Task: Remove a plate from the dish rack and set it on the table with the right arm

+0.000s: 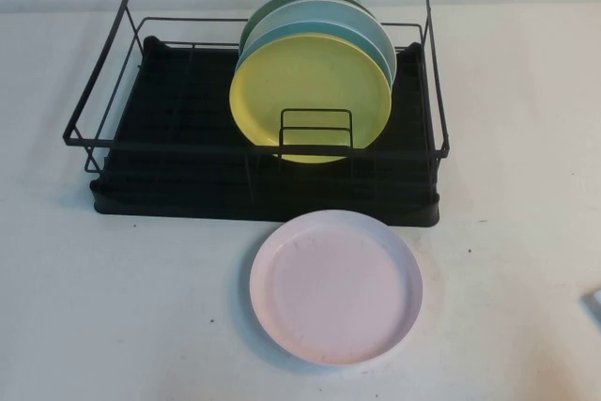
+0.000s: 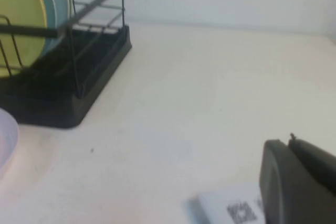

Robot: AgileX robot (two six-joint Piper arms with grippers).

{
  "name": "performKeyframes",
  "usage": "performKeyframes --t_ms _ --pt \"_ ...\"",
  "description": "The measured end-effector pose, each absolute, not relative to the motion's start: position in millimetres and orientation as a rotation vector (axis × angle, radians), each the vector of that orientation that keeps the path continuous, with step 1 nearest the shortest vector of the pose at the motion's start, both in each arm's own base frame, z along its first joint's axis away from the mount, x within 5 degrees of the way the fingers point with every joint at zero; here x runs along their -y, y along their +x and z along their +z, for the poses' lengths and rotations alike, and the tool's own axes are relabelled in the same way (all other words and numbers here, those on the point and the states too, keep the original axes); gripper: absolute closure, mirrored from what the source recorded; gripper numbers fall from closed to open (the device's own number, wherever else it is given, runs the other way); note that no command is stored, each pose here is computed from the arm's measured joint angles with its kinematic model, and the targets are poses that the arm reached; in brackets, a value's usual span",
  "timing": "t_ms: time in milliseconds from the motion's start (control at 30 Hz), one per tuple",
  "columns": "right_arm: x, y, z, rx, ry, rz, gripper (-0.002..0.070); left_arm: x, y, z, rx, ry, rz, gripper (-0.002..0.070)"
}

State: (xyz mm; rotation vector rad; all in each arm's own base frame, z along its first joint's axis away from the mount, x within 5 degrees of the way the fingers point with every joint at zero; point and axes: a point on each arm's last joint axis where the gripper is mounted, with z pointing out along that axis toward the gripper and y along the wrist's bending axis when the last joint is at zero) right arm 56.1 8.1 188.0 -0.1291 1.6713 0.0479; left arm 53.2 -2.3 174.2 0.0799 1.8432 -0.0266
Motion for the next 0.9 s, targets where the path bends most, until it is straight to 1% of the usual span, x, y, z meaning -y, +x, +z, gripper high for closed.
performKeyframes --t_ms 133,200,333,633,900 --pt "-7 54 175 -1.818 -0.101 0.065 0.0694 2 53 174 -1.843 0.08 -0.027 0.0679" --pt "-7 53 172 -1.855 -0.117 0.052 0.0694 2 53 174 -1.843 0.08 -0.027 0.0679" --pt "-7 53 172 -1.855 -0.137 0.036 0.0694 2 53 174 -1.843 0.08 -0.027 0.0679" --pt "-12 52 172 -1.861 -0.051 0.179 0.0694 2 53 174 -1.843 0.08 -0.027 0.0679" --pt "-13 52 172 -1.864 -0.038 0.202 0.0694 2 53 174 -1.843 0.08 -0.027 0.0679"
